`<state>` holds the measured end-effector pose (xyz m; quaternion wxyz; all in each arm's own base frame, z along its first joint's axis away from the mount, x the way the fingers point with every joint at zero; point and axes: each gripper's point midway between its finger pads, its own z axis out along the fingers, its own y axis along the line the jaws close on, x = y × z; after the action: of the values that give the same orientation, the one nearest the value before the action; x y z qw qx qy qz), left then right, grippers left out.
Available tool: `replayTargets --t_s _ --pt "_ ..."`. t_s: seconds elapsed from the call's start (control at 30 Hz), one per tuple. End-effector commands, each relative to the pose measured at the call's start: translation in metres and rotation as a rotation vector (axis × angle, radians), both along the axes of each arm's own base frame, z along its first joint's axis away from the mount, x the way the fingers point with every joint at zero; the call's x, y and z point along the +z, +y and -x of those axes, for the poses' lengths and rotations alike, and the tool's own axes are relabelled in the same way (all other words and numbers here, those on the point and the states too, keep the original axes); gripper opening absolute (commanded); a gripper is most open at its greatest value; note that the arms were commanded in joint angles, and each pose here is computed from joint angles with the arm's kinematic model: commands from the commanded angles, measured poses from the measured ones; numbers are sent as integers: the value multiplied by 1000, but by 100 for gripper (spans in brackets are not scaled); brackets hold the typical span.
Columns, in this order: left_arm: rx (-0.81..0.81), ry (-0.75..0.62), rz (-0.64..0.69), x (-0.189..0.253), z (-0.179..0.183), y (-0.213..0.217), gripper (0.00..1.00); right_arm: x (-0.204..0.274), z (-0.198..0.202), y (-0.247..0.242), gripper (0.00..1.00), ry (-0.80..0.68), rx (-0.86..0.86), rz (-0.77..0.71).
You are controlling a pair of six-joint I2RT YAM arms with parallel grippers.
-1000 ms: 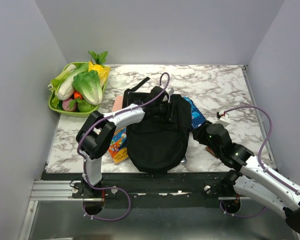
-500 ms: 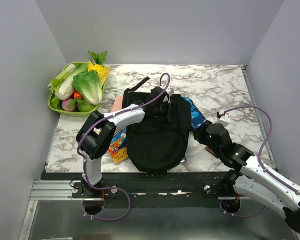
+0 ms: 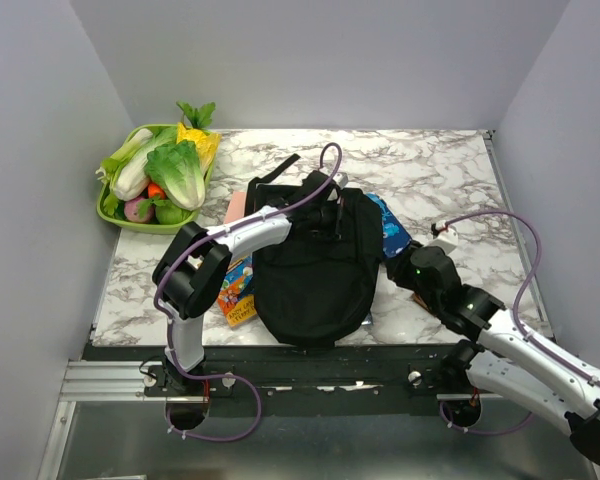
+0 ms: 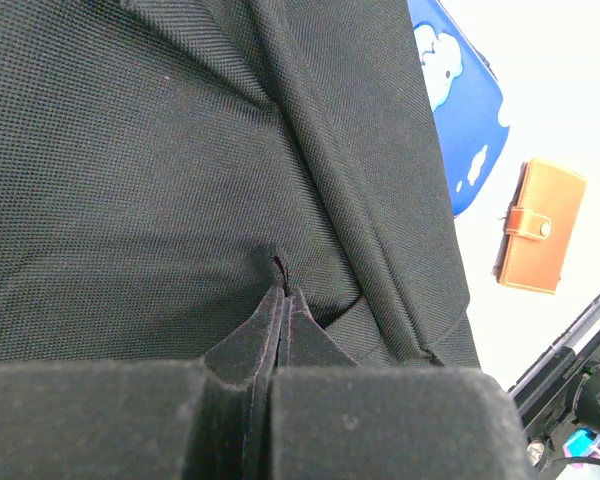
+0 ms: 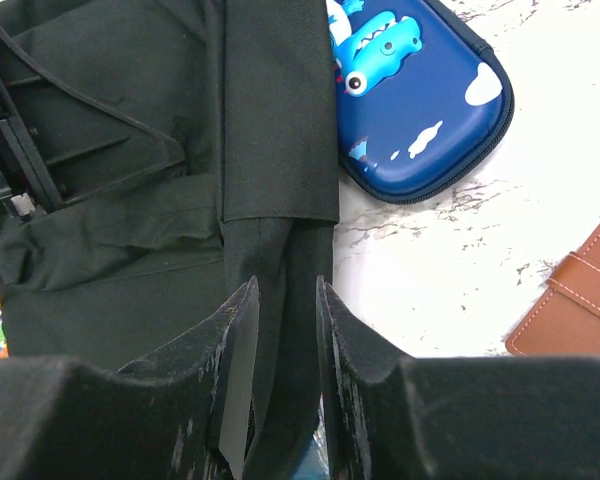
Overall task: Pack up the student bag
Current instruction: Unzip the student bag at the center of the board.
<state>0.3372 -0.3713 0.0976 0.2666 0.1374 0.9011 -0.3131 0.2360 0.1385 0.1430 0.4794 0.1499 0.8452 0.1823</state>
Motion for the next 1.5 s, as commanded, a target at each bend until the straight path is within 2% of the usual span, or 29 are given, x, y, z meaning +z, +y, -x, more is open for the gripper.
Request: replayTargets --t_s 0.0,0.03,0.07,0.2,0.4,0.8,1.03,1.17,1.37,1.47 --pt "-1 -70 20 35 -6 -3 0 -4 -12 0 38 -29 -23 44" --pt "-7 -70 24 38 -4 -3 0 -2 -16 2 40 -35 -20 50" --pt "-8 -73 25 41 -3 -2 0 -4 -21 5 50 -30 -24 68" --pt "-9 -80 25 47 2 3 0 -1 -38 13 61 -27 -25 124" --pt "-16 -83 37 54 8 8 0 1 -54 31 63 -54 27 147" --pt "-33 -74 50 51 14 8 0 -22 -68 54 61 -7 106 200" --pt "-32 -76 53 52 14 7 0 -32 -74 65 59 19 136 210" --pt "-34 -77 57 53 13 7 0 -35 -74 65 49 25 137 218" --pt "-32 -81 57 54 11 6 0 -39 -72 60 45 47 143 256" --pt "-31 -88 47 54 10 7 0 -38 -71 53 29 54 125 291"
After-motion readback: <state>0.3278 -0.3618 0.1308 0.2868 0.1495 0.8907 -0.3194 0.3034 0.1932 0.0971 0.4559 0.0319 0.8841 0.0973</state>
